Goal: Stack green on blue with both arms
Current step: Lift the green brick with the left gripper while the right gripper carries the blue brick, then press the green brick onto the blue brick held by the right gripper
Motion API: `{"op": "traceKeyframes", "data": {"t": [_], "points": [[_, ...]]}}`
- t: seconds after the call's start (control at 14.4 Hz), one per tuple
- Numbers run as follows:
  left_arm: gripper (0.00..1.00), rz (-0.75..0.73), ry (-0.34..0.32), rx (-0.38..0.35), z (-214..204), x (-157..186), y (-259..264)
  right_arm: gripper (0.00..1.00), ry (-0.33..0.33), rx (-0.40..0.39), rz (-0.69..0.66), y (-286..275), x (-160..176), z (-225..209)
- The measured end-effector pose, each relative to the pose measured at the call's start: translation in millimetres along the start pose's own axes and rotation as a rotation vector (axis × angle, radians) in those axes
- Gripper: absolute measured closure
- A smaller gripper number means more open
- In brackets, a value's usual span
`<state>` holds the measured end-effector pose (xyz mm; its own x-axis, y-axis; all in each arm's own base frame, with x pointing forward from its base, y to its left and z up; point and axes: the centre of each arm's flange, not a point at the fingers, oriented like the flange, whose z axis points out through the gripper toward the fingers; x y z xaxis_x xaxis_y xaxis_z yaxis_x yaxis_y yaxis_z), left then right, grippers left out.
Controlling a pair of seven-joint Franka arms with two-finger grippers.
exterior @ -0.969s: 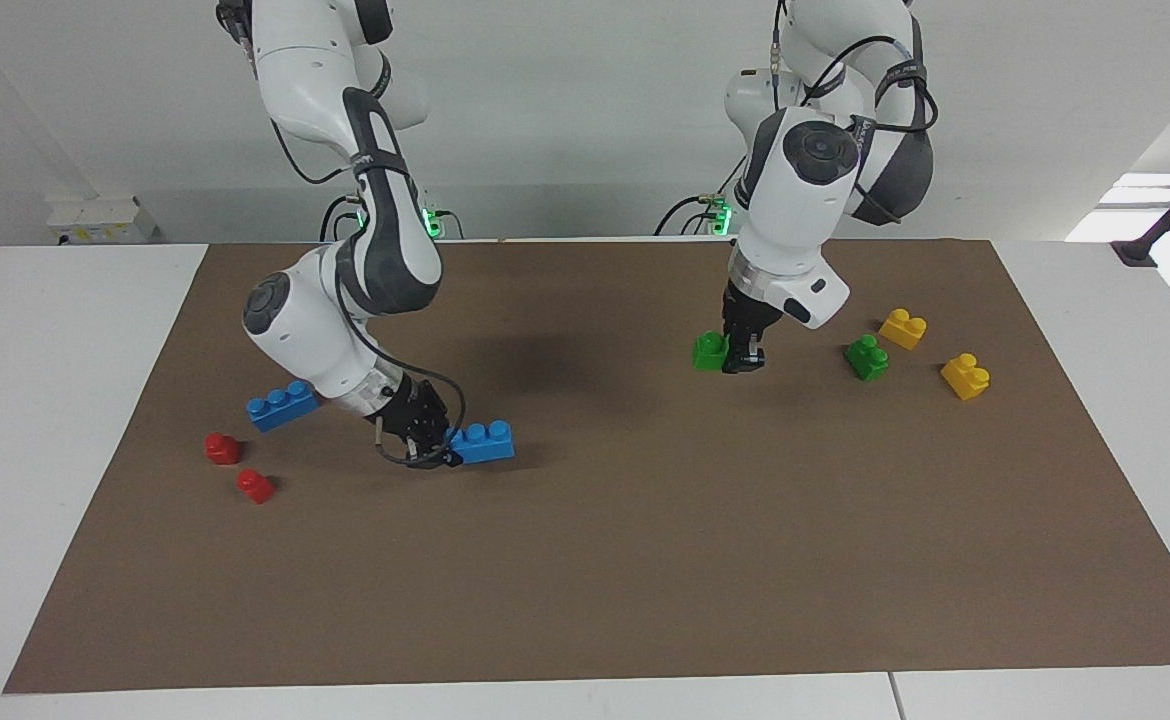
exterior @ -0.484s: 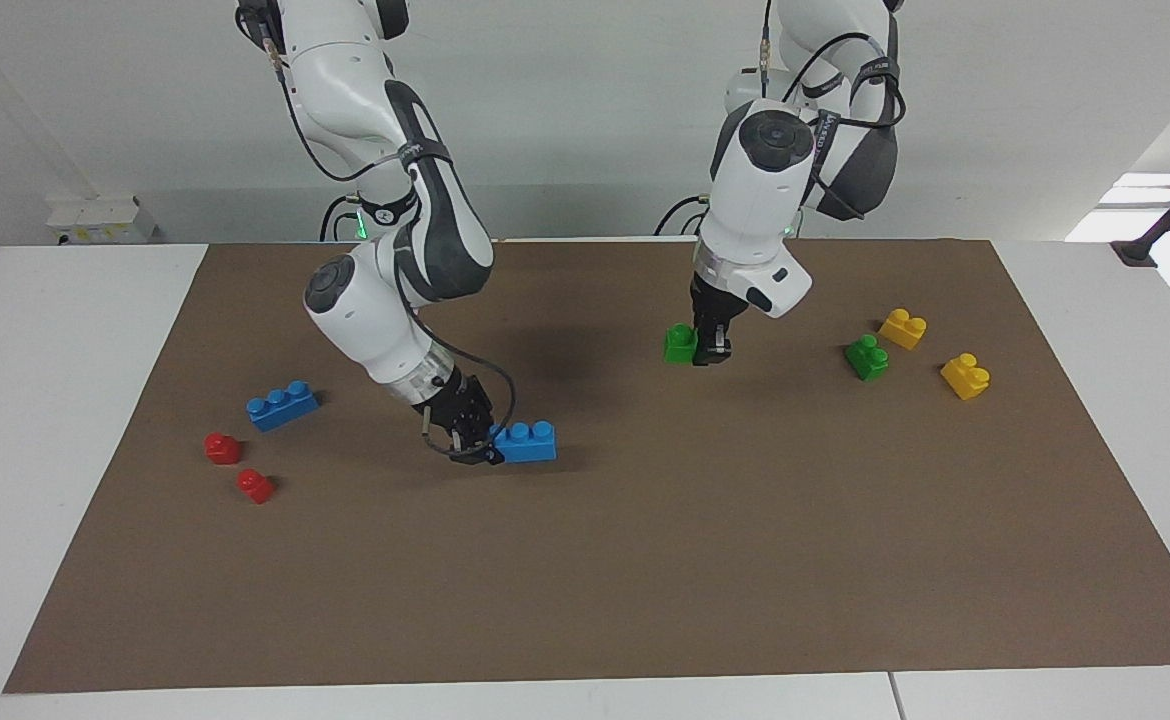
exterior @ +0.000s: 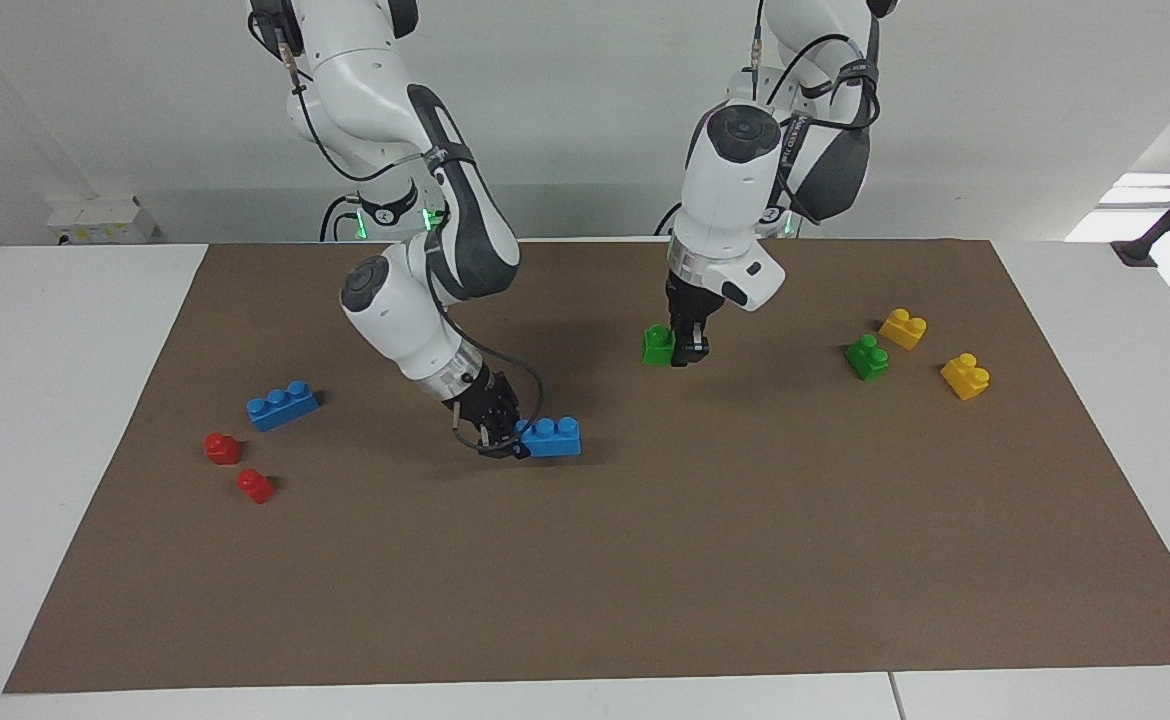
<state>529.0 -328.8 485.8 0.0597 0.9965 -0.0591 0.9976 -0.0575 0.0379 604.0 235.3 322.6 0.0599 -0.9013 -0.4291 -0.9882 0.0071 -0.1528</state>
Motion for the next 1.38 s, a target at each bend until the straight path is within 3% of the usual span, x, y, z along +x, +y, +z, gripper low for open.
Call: {"op": "traceKeyframes", "data": {"t": [0.28, 0.62, 1.38], "points": [[0.66, -0.003, -0.006, -0.010, 7, -4, 3, 0.66, -0.009, 0.000, 0.007, 21, -15, 24], [0.66, 0.003, 0.012, -0.029, 32, -28, 0, 0.66, 0.022, -0.011, 0.015, 39, -4, 43], [0.66, -0.009, 0.045, -0.069, 114, -85, -8, 0.66, 0.026, -0.005, 0.015, 41, -5, 45]]}}
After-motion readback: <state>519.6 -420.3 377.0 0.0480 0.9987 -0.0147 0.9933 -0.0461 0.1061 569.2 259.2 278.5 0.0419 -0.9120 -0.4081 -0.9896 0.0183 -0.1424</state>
